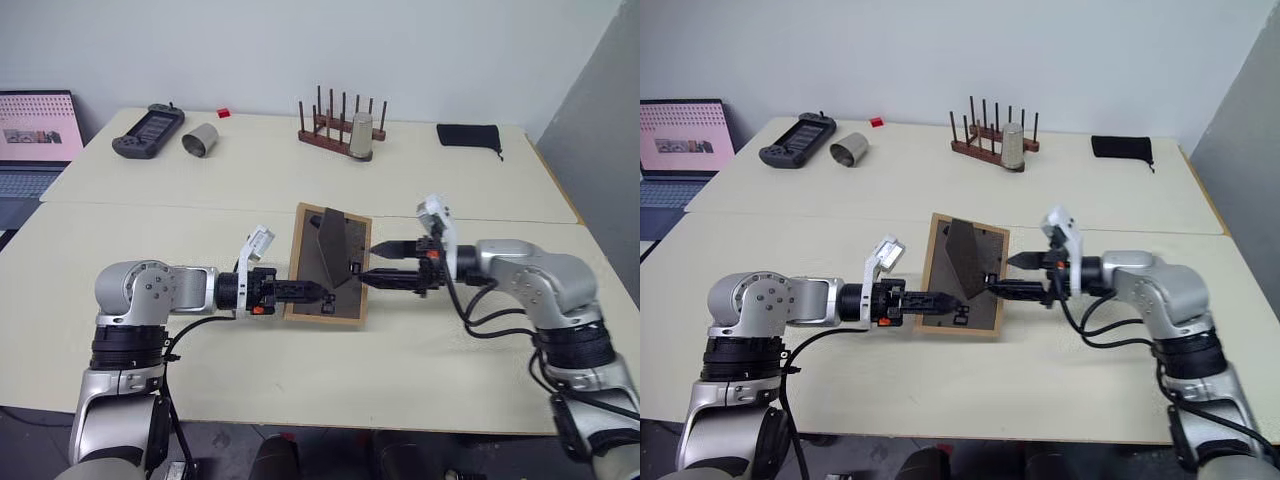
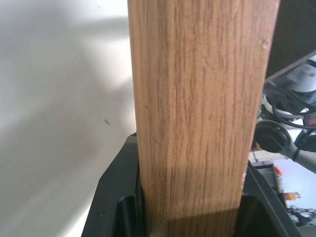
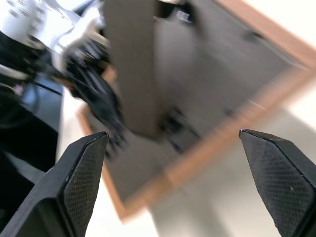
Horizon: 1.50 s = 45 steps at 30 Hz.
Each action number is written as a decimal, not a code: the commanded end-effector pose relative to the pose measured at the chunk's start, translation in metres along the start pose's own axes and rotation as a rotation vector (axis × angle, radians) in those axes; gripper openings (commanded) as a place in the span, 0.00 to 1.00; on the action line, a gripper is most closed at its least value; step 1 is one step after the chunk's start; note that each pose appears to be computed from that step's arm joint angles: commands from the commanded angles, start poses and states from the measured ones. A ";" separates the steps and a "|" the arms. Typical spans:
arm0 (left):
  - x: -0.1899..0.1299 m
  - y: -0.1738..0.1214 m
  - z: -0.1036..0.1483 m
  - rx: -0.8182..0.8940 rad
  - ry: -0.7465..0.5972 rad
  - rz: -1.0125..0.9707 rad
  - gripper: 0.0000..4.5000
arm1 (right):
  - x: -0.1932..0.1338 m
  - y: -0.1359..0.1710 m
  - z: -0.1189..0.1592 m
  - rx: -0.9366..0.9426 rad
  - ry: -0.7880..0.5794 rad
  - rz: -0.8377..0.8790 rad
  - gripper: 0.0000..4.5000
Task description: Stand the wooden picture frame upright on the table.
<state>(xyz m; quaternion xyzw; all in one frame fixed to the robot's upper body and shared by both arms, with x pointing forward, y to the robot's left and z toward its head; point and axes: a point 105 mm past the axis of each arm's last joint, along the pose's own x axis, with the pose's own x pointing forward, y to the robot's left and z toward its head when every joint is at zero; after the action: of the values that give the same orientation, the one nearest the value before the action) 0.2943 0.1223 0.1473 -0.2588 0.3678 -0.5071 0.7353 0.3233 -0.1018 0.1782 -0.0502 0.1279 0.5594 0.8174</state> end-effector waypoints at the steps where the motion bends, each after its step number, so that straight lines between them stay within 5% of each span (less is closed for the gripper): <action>1: -0.005 -0.021 0.009 0.011 -0.026 -0.104 0.28 | -0.014 -0.018 0.006 -0.350 -0.032 -0.133 1.00; 8: -0.002 -0.026 0.008 -0.055 -0.015 -0.174 0.28 | -0.002 -0.021 0.006 -1.278 -0.055 -0.308 1.00; 12: 0.000 -0.032 0.009 -0.070 -0.014 -0.207 0.28 | 0.009 -0.008 0.016 -1.508 -0.200 -0.323 1.00; 22: 0.006 -0.036 0.002 -0.074 -0.009 -0.211 0.28 | 0.031 0.019 0.029 -1.691 -0.453 -0.309 1.00; 35: 0.008 -0.036 -0.002 -0.081 -0.020 -0.191 0.28 | 0.032 0.025 0.027 -1.715 -0.498 -0.255 0.44; 36: 0.008 -0.035 -0.002 -0.075 -0.026 -0.184 0.44 | 0.031 0.024 0.026 -1.712 -0.493 -0.256 0.43; 41: -0.003 -0.029 0.004 -0.058 -0.063 -0.135 0.65 | 0.025 0.016 0.023 -1.685 -0.460 -0.270 0.30; 45: -0.030 -0.020 0.028 -0.032 -0.183 -0.058 0.83 | 0.019 0.007 0.017 -1.585 -0.420 -0.274 0.30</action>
<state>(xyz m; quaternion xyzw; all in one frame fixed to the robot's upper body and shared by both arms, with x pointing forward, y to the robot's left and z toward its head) 0.2894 0.1281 0.1711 -0.3272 0.3391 -0.5104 0.7193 0.3232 -0.0719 0.1647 -0.5530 -0.4471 0.4055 0.5743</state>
